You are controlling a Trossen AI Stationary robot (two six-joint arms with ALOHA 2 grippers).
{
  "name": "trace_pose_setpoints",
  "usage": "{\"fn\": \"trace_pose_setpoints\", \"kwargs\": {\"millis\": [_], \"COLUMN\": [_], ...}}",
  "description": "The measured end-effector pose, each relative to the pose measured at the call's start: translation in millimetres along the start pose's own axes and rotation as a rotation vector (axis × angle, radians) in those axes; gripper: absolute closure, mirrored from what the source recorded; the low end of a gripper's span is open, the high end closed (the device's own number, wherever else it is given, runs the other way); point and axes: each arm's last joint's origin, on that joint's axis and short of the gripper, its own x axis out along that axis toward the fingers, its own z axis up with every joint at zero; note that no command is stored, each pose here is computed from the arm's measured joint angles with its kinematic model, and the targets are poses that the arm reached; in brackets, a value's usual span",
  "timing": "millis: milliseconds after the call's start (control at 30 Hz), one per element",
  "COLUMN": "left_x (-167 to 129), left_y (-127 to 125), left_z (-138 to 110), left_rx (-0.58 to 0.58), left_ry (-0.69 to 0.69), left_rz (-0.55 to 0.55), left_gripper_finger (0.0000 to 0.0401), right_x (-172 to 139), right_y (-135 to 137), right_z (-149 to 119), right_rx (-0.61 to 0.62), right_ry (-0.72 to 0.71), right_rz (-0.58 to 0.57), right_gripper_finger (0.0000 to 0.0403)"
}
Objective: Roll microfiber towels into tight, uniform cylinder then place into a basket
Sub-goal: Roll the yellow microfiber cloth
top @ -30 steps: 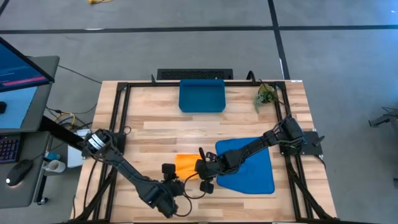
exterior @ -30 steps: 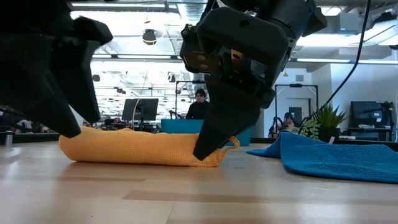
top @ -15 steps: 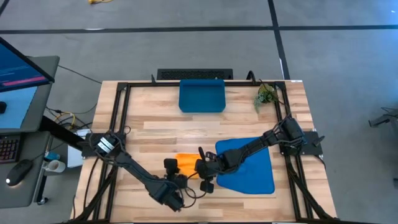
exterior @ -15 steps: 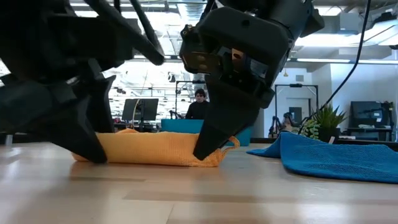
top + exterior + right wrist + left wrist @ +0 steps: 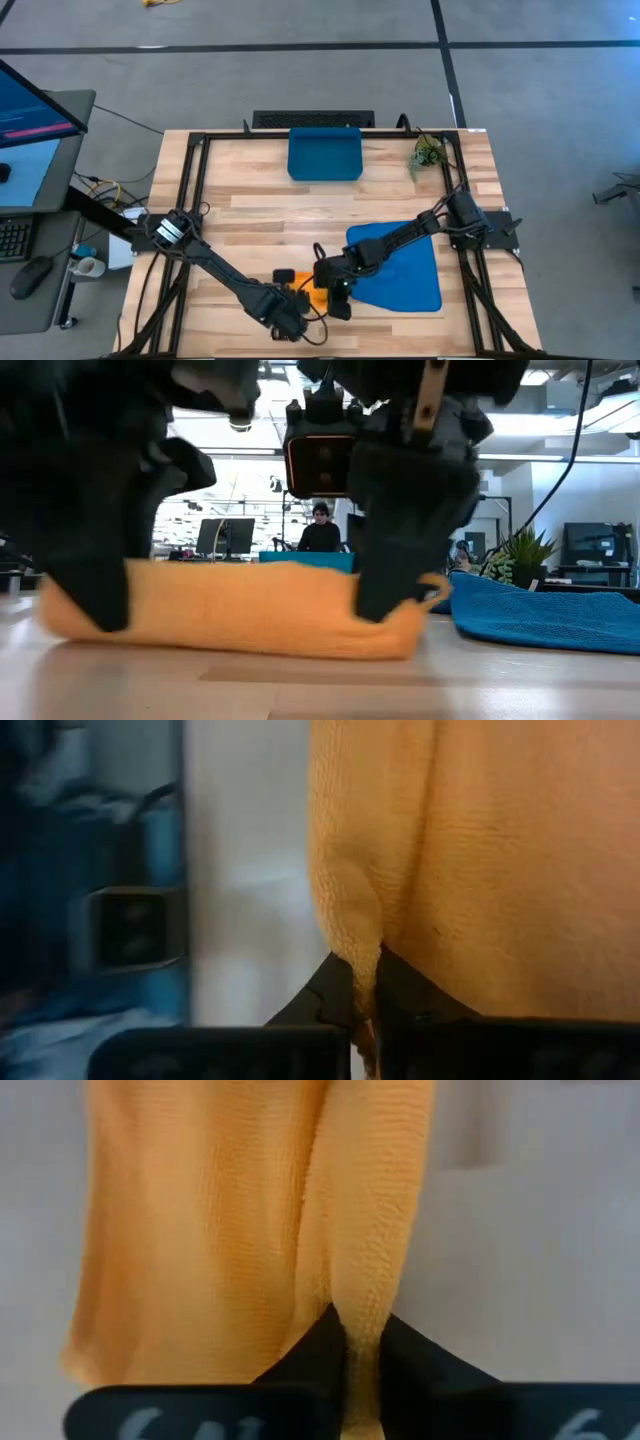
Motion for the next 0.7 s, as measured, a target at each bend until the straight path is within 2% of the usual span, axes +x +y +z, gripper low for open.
{"fn": "trace_pose_setpoints", "kwargs": {"millis": [100, 233, 433, 700], "left_x": [-10, -19, -18, -18], "left_y": [-7, -11, -4, -2], "left_z": [9, 16, 18, 16], "left_rx": [-0.011, -0.014, -0.072, -0.054], "left_ry": [0.006, 0.01, 0.029, 0.015], "left_rz": [-0.112, -0.176, -0.148, -0.083], "left_gripper_finger": [0.0363, 0.0362, 0.0361, 0.036], "right_x": [0, -4, -13, -18], "right_y": [3, -2, -18, -26], "right_z": [1, 4, 10, 11], "right_rx": [0.029, 0.096, 0.267, 0.33], "right_ry": [0.027, 0.042, 0.004, -0.021], "right_rz": [0.091, 0.114, 0.027, -0.071], "right_gripper_finger": [0.0366, 0.0368, 0.037, 0.0372]}}
